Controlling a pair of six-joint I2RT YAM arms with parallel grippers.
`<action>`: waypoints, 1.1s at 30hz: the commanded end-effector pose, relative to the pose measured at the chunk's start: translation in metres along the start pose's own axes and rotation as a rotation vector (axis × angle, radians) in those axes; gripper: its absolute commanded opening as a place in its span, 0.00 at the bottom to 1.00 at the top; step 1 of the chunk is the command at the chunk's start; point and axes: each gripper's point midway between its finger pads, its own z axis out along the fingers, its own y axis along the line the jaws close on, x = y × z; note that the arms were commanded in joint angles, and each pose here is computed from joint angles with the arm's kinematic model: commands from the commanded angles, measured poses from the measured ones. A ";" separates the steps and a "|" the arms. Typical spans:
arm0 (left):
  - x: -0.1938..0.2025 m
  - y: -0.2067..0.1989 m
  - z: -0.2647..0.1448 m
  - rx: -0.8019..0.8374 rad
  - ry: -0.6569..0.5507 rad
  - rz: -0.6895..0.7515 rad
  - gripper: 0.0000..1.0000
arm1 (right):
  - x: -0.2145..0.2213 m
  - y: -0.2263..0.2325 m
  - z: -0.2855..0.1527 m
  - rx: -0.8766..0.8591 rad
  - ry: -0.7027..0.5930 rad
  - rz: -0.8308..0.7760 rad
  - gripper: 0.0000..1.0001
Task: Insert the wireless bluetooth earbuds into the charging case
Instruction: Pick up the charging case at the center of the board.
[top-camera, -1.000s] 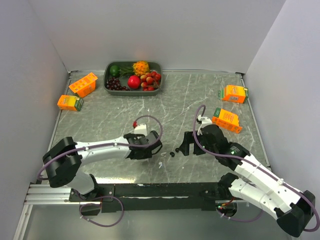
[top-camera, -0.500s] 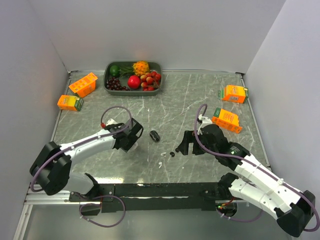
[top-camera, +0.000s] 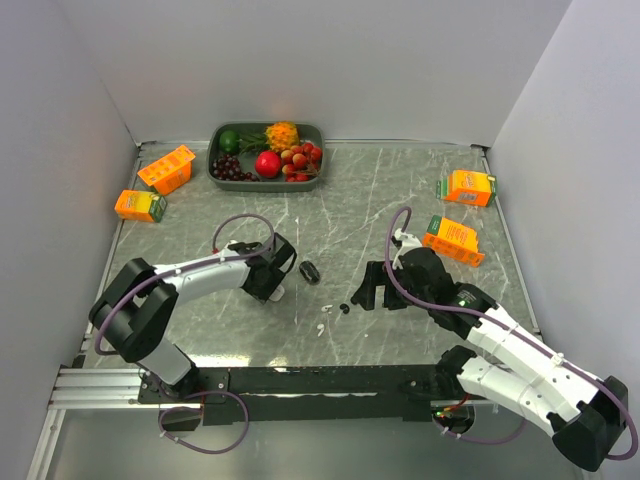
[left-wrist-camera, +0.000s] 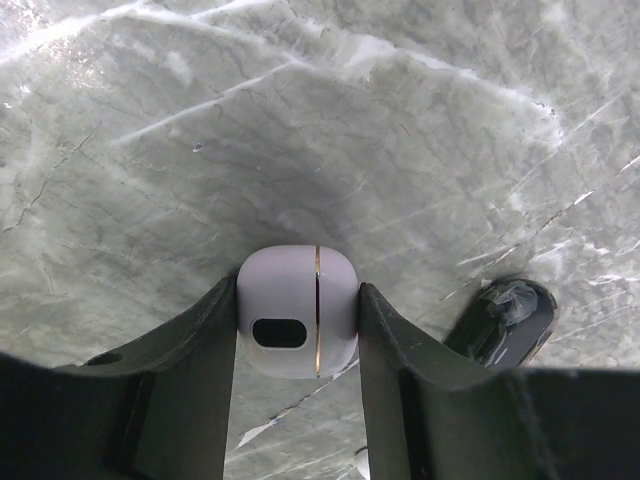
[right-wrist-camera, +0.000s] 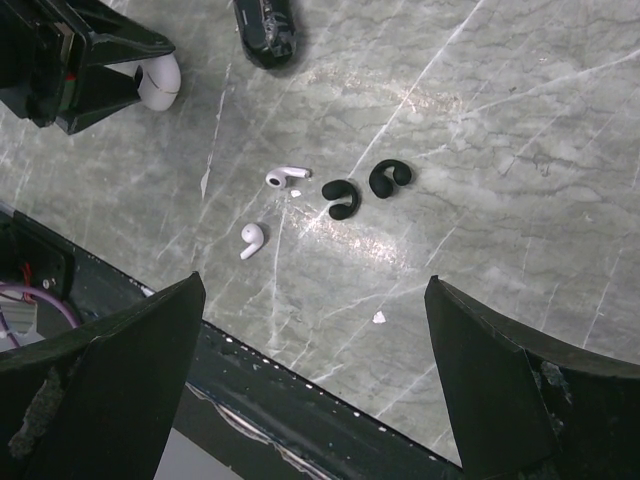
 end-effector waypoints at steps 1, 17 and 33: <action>-0.001 -0.010 -0.008 0.020 0.009 0.011 0.33 | -0.010 0.010 -0.002 -0.033 -0.037 -0.001 0.99; -0.023 -0.021 -0.047 0.077 -0.031 0.098 0.79 | -0.012 0.013 -0.005 -0.049 -0.049 0.012 0.99; 0.007 -0.008 -0.077 0.298 -0.068 0.502 0.96 | -0.013 0.001 -0.005 0.012 -0.032 -0.084 0.99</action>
